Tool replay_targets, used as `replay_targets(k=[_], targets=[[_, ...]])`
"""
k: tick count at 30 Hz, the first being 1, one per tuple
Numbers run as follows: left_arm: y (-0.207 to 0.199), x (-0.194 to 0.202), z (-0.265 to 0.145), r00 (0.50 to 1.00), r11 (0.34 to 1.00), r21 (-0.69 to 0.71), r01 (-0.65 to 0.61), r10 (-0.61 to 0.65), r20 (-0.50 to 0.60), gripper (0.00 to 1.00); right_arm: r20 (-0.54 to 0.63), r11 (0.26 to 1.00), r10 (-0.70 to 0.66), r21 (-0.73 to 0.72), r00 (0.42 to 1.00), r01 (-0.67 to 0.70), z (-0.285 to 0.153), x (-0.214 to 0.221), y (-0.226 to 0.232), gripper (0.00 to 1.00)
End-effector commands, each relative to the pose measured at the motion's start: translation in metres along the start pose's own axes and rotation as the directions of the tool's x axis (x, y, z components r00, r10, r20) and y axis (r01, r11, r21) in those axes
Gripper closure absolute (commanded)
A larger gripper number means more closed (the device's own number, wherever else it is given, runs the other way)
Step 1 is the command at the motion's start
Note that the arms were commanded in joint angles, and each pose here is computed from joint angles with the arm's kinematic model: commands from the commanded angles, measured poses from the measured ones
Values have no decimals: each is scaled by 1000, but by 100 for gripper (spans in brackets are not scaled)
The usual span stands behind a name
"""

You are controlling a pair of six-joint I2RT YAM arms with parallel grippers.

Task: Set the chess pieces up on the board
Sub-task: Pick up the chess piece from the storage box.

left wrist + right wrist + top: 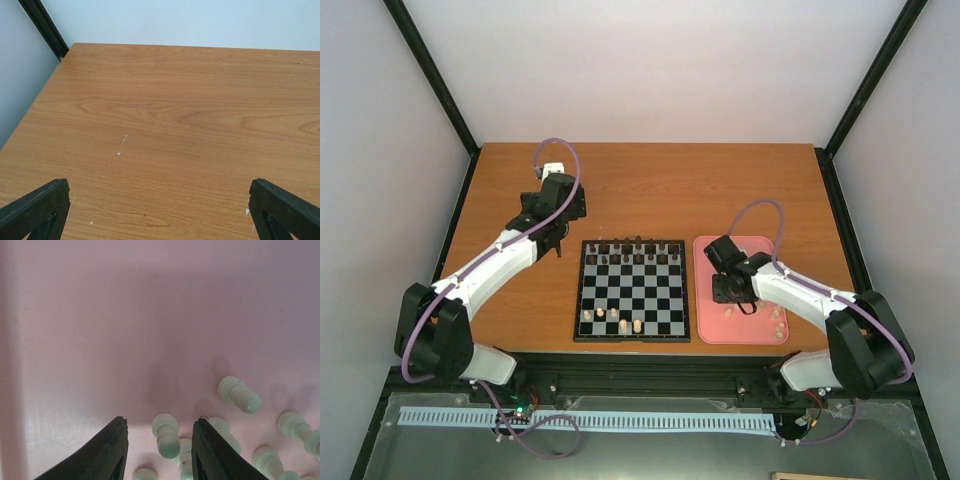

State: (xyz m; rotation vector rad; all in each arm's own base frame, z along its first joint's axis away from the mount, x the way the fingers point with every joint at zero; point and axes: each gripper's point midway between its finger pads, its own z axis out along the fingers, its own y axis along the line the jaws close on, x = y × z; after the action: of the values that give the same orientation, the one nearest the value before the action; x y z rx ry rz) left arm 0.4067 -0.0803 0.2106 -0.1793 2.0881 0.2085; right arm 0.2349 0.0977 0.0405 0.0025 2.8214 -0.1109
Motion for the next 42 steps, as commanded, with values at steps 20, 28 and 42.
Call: replay_targets(k=[20, 28, 42], targets=[[-2, -19, -4, 999, 1000, -7, 22, -21, 42, 0, -18, 1000, 8, 3, 1000, -8, 11, 3, -4, 77], [-2, -20, -4, 999, 1000, -8, 25, -24, 43, 0, -24, 1000, 15, 4, 1000, -15, 10, 5, -5, 87], [-3, -21, -5, 999, 1000, -6, 24, -24, 43, 0, 76, 993, 8, -118, 997, 1, -26, -24, 17, 97]])
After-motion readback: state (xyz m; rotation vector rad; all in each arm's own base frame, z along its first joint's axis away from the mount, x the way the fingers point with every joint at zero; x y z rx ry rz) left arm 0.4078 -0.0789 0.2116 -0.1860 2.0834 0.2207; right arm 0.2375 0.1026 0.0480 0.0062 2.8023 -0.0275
